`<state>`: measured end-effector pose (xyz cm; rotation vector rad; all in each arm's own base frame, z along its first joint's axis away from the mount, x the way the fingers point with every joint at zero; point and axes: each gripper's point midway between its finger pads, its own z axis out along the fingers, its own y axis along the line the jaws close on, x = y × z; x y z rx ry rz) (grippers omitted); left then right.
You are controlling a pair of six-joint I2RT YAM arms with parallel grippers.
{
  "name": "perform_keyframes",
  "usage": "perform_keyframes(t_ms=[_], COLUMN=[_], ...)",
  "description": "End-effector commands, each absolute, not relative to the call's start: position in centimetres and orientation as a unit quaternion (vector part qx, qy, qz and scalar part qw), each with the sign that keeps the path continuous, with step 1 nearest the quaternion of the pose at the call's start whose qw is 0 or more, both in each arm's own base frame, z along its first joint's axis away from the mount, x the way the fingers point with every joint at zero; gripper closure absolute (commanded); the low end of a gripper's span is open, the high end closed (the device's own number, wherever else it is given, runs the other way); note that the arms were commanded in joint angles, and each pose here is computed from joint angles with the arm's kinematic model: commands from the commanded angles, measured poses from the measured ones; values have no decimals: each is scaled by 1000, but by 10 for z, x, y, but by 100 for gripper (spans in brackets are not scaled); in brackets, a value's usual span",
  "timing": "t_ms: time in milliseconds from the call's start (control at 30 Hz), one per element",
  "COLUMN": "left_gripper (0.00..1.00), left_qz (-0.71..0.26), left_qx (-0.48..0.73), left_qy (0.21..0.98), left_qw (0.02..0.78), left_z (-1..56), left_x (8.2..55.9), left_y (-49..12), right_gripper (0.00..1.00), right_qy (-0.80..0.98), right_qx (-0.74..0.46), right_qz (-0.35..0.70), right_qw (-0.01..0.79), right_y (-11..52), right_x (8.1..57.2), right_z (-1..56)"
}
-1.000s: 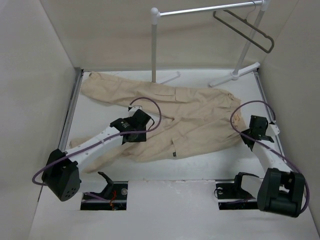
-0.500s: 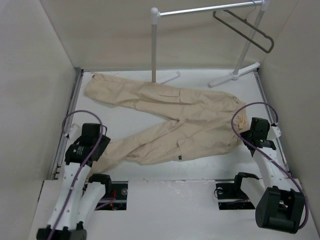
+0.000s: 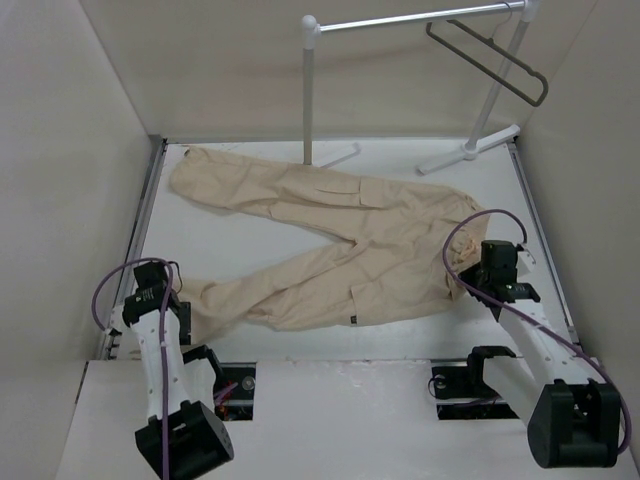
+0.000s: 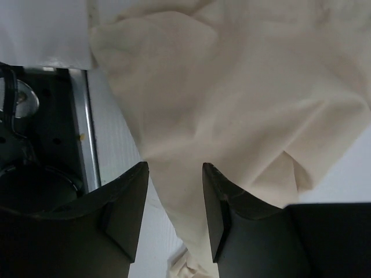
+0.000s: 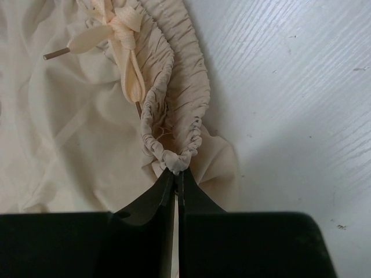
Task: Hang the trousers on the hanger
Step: Flatten out the trousers at the center of the board.
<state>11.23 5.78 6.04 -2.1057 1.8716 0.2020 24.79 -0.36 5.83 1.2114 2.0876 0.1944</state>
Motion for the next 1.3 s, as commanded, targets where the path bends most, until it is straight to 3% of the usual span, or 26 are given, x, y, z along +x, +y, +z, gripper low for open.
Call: perform_keyframes(t_ms=[0,167,367,500,633,867,1100,1167,1267], left_gripper=[60,60,62,89,100,100,99,98,98], left_qz=[105,130,128,104,99,166,166,178,184], left_qx=[-755,-761,-798,-805,-773,-695,-658,-649,-639], left_qy=[631,627,578,566,590,622,659,667,669], left_qw=[146,108,115,143,211,320,325,321,330], left_z=[58,42,12,15,56,161,200,203,208], left_x=[99,90,93,108,128,116,75,79,125], left_y=[66,66,80,90,102,121,95,99,117], right_gripper=[96,96,96,96,96,96,96,96,96], right_qy=[804,803,801,801,803,804,799,796,799], right_qx=[462,462,464,462,462,461,464,464,465], right_qz=[98,100,100,104,97,91,90,86,83], right_qw=[362,362,366,366,364,365,372,380,373], right_y=[5,5,3,4,1,-1,-5,-9,-8], right_x=[256,258,262,262,257,251,237,237,242], right_z=[69,69,73,76,74,75,82,85,84])
